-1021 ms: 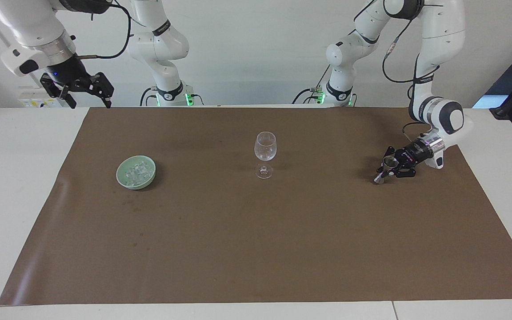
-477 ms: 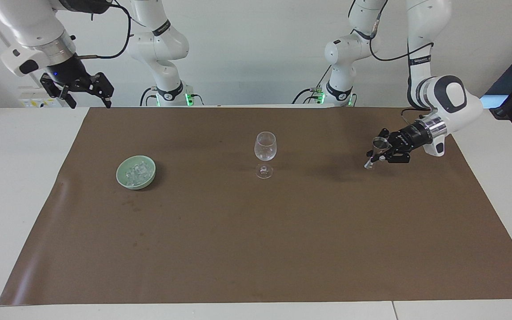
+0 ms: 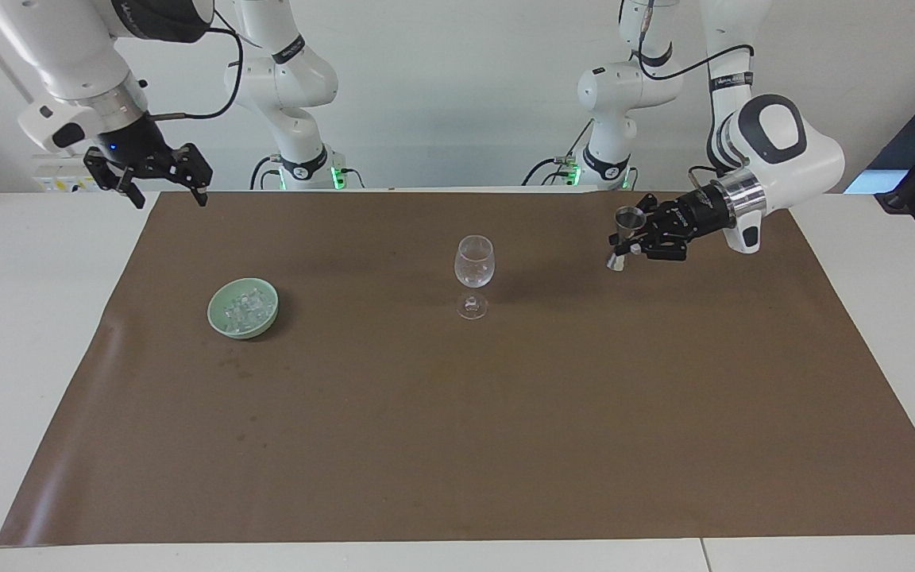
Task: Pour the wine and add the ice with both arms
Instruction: 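Lift the jigger with the left gripper toward the clear glass, then carry the jigger over the glass while the right gripper reaches the ice bowl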
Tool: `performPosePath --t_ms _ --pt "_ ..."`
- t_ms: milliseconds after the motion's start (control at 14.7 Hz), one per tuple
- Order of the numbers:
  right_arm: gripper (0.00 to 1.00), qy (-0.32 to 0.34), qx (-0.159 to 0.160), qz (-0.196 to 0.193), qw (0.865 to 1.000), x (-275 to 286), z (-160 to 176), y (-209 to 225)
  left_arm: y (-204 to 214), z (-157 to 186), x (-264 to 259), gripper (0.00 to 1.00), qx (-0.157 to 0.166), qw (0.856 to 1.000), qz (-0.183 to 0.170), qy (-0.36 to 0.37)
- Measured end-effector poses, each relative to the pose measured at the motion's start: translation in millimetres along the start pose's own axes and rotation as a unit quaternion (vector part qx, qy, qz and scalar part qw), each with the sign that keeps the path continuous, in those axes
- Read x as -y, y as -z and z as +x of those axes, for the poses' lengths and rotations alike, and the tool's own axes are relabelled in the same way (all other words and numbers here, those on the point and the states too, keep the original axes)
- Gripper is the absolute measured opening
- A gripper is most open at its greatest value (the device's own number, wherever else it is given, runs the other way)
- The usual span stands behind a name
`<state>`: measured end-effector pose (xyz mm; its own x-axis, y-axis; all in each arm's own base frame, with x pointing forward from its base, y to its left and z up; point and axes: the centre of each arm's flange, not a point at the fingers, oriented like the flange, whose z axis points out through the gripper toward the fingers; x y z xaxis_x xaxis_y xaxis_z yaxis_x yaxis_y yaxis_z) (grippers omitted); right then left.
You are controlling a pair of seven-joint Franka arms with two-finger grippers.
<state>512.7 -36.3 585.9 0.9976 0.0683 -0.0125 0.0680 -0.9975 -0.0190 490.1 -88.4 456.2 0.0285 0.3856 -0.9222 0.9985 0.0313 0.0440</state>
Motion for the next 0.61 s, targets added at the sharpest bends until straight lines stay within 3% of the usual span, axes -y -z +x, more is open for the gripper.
performPosePath --t_ms 136,340,545,613 --pt "1.0 0.024 -0.016 0.021 0.999 9 5 -39 -30 -20 7 0.21 -0.015 1.0 0.014 -0.003" --pt "1.0 0.067 -0.011 0.045 0.997 12 2 -93 -74 -40 18 0.21 -0.058 0.998 0.02 0.007" --pt "0.71 0.116 -0.01 0.044 0.992 8 5 -136 -101 -51 24 0.21 -0.085 0.996 0.005 0.021" --pt "0.71 0.125 -0.012 0.042 0.991 4 5 -149 -105 -53 25 0.21 -0.094 0.995 0.005 0.019"
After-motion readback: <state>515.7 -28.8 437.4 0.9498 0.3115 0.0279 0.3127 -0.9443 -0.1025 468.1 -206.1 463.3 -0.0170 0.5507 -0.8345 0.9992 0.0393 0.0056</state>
